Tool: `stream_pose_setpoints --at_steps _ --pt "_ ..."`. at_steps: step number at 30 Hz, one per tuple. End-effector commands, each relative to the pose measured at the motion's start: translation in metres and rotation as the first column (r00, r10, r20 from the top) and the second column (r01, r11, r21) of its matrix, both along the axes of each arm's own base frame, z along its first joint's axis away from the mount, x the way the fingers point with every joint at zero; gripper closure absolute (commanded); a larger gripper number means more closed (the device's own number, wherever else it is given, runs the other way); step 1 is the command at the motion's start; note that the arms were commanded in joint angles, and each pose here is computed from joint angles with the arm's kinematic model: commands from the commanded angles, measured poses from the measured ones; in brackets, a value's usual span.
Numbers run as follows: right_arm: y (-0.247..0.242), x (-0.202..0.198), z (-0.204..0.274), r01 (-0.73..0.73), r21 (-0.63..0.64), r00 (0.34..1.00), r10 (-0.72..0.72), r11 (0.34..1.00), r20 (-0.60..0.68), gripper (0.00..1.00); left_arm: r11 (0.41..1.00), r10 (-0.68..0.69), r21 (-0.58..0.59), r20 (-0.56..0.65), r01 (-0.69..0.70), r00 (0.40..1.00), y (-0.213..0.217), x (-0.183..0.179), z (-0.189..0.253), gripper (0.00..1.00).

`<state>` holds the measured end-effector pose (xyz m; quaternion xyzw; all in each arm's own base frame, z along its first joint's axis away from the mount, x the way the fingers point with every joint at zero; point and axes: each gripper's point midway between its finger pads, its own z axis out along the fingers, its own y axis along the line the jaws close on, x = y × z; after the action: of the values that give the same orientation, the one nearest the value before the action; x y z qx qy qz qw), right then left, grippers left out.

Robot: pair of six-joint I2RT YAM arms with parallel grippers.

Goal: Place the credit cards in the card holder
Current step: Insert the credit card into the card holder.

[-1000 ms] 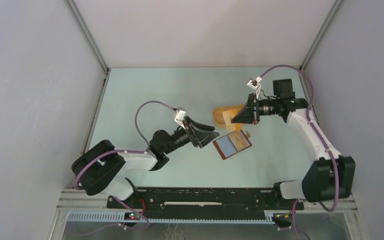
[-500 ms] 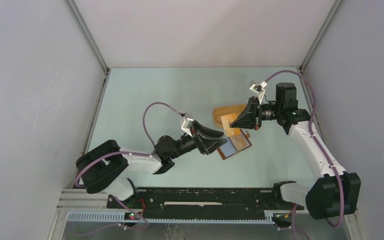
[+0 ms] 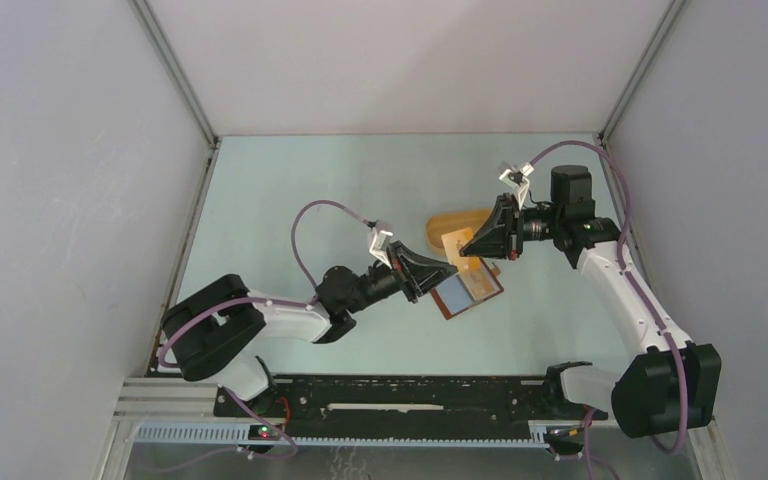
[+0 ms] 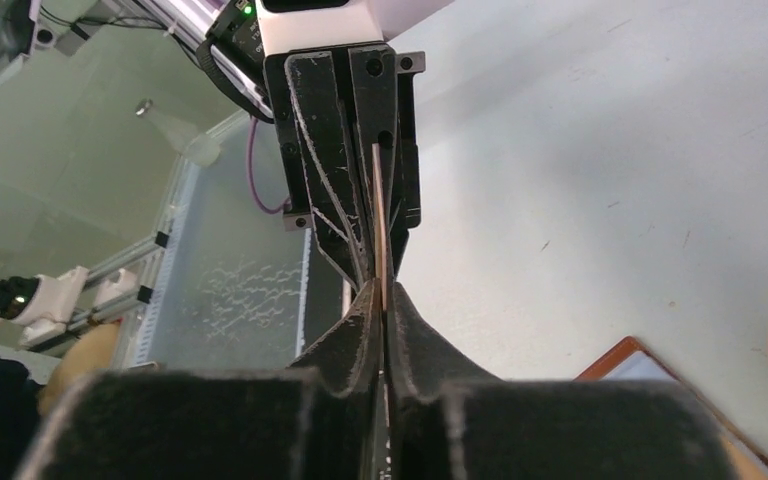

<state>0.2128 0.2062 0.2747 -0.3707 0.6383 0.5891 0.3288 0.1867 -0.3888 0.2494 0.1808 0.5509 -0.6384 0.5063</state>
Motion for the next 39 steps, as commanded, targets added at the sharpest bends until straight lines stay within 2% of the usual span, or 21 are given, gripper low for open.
stream_pose_setpoints --at_steps 1,4,6,14,30,32,34,35,36,37,38,39 --pt "0.002 -0.002 0.000 -0.014 0.002 0.999 0.014 1.000 0.041 0.79 1.000 0.010 -0.014 0.021 -0.010 1.000 -0.004 0.003 0.012 1.00" --pt "0.000 0.000 0.000 0.005 -0.013 0.998 -0.004 1.000 0.069 0.56 1.000 0.009 0.030 0.004 -0.009 1.000 -0.001 0.003 0.001 1.00" --pt "-0.003 0.001 0.001 0.010 -0.019 0.997 -0.009 1.000 0.082 0.49 0.998 -0.001 0.062 -0.008 0.001 1.000 0.000 0.002 -0.006 1.00" --pt "-0.007 0.004 0.002 0.020 -0.018 0.998 -0.019 1.000 0.064 0.47 0.995 -0.022 0.094 -0.021 0.024 1.000 0.010 0.000 -0.010 1.00" --pt "-0.008 0.008 0.006 0.012 0.008 1.000 -0.013 1.000 0.017 0.62 0.989 -0.088 0.113 -0.030 0.091 0.996 0.009 -0.006 -0.018 1.00" --pt "-0.009 0.008 0.007 0.014 0.011 1.000 -0.014 1.000 0.013 0.69 0.989 -0.087 0.114 -0.032 0.090 0.996 0.010 -0.006 -0.018 1.00" --pt "-0.009 0.009 0.007 0.012 0.013 1.000 -0.012 1.000 0.010 0.85 0.989 -0.087 0.115 -0.035 0.091 0.996 0.010 -0.005 -0.019 1.00" --pt "-0.009 0.009 0.006 0.012 0.013 1.000 -0.012 1.000 0.008 0.97 0.990 -0.083 0.115 -0.040 0.087 0.996 0.011 -0.004 -0.019 1.00" --pt "-0.009 0.010 0.005 0.016 0.009 1.000 -0.016 1.000 0.007 1.00 0.990 -0.080 0.113 -0.046 0.085 0.996 0.011 -0.003 -0.020 1.00" --pt "-0.009 0.012 0.003 0.026 -0.001 1.000 -0.026 1.000 0.011 1.00 0.991 -0.074 0.111 -0.055 0.080 0.996 0.013 -0.001 -0.020 0.97" --pt "-0.010 0.014 -0.001 0.042 -0.018 0.999 -0.041 0.999 0.016 1.00 0.991 -0.064 0.110 -0.070 0.072 0.995 0.016 0.000 -0.022 0.90" --pt "-0.011 0.016 -0.005 0.057 -0.038 0.998 -0.056 0.998 0.028 1.00 0.991 -0.046 0.117 -0.093 0.057 0.995 0.021 0.002 -0.028 0.76"
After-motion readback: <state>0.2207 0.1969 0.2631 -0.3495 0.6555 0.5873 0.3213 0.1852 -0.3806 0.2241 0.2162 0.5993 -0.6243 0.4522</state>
